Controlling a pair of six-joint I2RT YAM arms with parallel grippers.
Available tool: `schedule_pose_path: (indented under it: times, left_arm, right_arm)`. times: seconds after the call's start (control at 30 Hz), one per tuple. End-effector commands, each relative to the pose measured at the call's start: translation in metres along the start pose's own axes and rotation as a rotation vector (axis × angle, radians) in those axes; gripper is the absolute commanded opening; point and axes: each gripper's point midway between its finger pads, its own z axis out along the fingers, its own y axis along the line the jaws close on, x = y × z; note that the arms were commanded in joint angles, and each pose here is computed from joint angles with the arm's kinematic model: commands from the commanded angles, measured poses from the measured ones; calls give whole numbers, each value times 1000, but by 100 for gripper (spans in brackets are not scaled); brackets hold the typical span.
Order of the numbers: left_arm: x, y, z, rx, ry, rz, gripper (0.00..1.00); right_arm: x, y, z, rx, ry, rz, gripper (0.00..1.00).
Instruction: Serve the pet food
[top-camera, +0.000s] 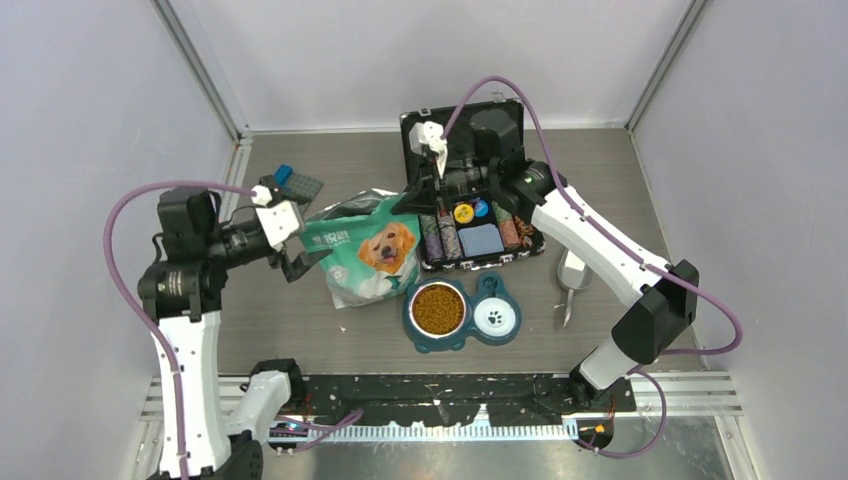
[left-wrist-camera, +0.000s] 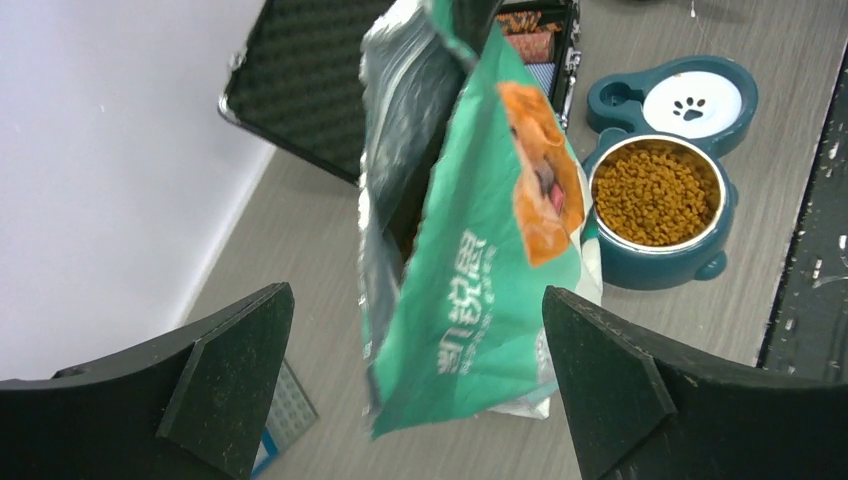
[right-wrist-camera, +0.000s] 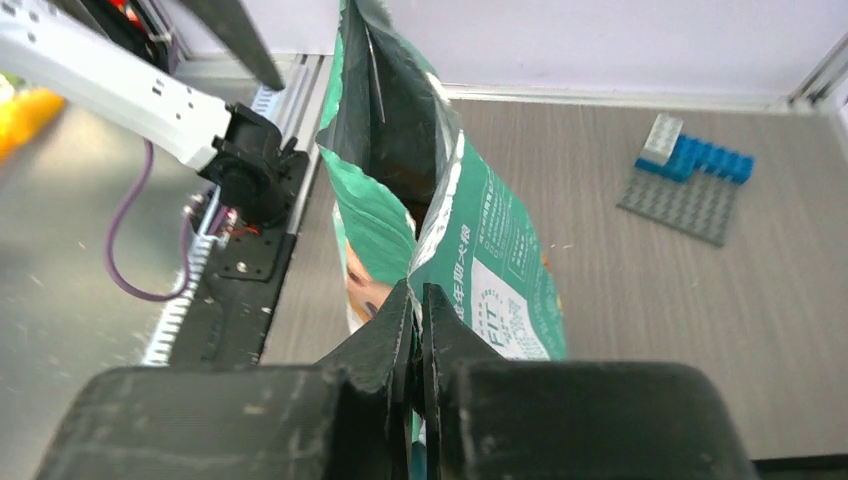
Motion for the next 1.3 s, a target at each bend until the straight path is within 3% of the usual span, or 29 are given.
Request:
schedule_pose_path:
  times: [0.0, 0.1, 0.43, 0.6, 0.9, 0.97, 1.0, 1.1, 1.17, 1.2, 1.27]
  left_arm:
    - [-28, 8, 9, -72, -102, 125, 99]
    - [-31, 13, 23, -92, -108, 153, 99]
    - [-33, 52, 72, 3, -54, 32, 99]
    - [-24, 30, 86, 155, -18, 30, 99]
    - [-2, -1, 95, 249, 73, 53, 96]
    - [4, 0, 95, 239, 92, 56, 89]
    - [6, 0, 96, 232, 107, 54, 80]
    - [16, 4, 96, 214, 159, 43, 40]
    - [19, 7, 95, 197, 180, 41, 7]
    - [19, 9, 95, 183, 186, 42, 0]
    - [20, 12, 93, 163, 189, 51, 0]
  right_arm:
    - [-86, 5, -14, 76, -192, 82, 5]
    - [-91, -3, -18, 140, -225, 117, 5]
    - [-85, 13, -20, 79, -219, 56, 5]
    - [-87, 7, -21, 116, -223, 50, 5]
    - [-96, -21, -34, 320, -248, 80, 5]
    - [-98, -20, -35, 322, -256, 85, 5]
    - [-100, -17, -35, 309, -263, 81, 5]
    - [-105, -11, -38, 297, -278, 75, 5]
    - [-105, -10, -39, 295, -283, 74, 5]
    - [-105, -8, -39, 288, -284, 70, 5]
    - [-103, -7, -39, 281, -283, 71, 5]
